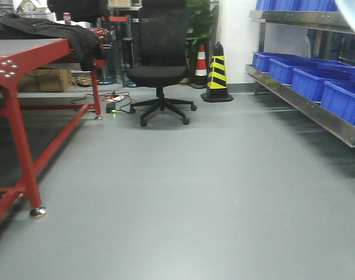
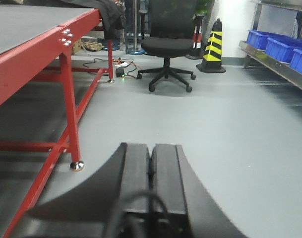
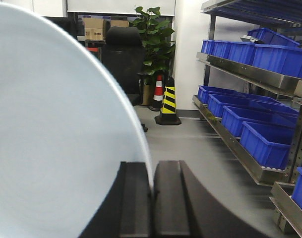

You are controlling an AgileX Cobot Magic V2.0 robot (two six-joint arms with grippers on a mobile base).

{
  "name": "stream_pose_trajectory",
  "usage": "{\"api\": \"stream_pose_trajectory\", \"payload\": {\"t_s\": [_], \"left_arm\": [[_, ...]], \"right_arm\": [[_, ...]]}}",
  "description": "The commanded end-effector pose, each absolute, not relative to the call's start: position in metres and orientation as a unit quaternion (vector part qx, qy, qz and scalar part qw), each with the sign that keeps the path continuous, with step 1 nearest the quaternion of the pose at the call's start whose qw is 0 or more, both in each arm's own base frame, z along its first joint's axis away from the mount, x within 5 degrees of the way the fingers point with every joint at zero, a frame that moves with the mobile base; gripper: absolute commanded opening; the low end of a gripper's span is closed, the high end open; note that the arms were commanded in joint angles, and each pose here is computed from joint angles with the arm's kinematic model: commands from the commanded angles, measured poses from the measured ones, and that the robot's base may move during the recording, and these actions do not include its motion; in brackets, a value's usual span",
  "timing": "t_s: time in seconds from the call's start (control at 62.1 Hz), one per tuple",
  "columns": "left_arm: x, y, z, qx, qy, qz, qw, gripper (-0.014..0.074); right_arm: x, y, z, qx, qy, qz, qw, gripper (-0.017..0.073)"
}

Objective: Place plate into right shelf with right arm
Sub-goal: 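Drive forward along the aisle holding the plate in the right gripper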

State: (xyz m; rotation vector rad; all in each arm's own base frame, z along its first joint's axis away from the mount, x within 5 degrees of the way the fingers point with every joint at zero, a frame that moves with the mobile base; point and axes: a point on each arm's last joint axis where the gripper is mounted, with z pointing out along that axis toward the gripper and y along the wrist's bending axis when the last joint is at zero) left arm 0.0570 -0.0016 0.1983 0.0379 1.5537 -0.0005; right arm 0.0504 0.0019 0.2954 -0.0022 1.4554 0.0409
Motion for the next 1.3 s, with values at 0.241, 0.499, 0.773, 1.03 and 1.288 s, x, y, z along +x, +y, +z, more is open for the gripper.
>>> {"api": "stream_pose_trajectory", "payload": {"t_s": [0.241,0.499,0.773,1.03,1.288], "left_arm": [[0.0562,-0.0006,0.2035,0.007,0.669,-0.002,0.744,-0.0128],[0.0562,-0.0006,0.2035,0.007,0.669,-0.002,0.744,-0.0128],[0.0562,-0.0006,0.2035,0.007,0.669,-0.002,0.744,-0.0128],[0.0562,-0.0006,0.2035,0.007,0.669,-0.002,0.744,-0.0128],[0.0562,-0.0006,0.2035,0.007,0.669,-0.002,0.744,-0.0128]], "right_arm": [[0.0476,0.0009,0.313,0.003,0.622,0.014,0.783,0.0057],[0.0476,0.0009,0.313,0.003,0.622,0.014,0.783,0.0057],[0.0476,0.0009,0.313,0.003,0.622,0.014,0.783,0.0057],[0.0476,0.0009,0.313,0.003,0.622,0.014,0.783,0.0057],[0.0476,0.0009,0.313,0.003,0.622,0.014,0.783,0.0057]]}}
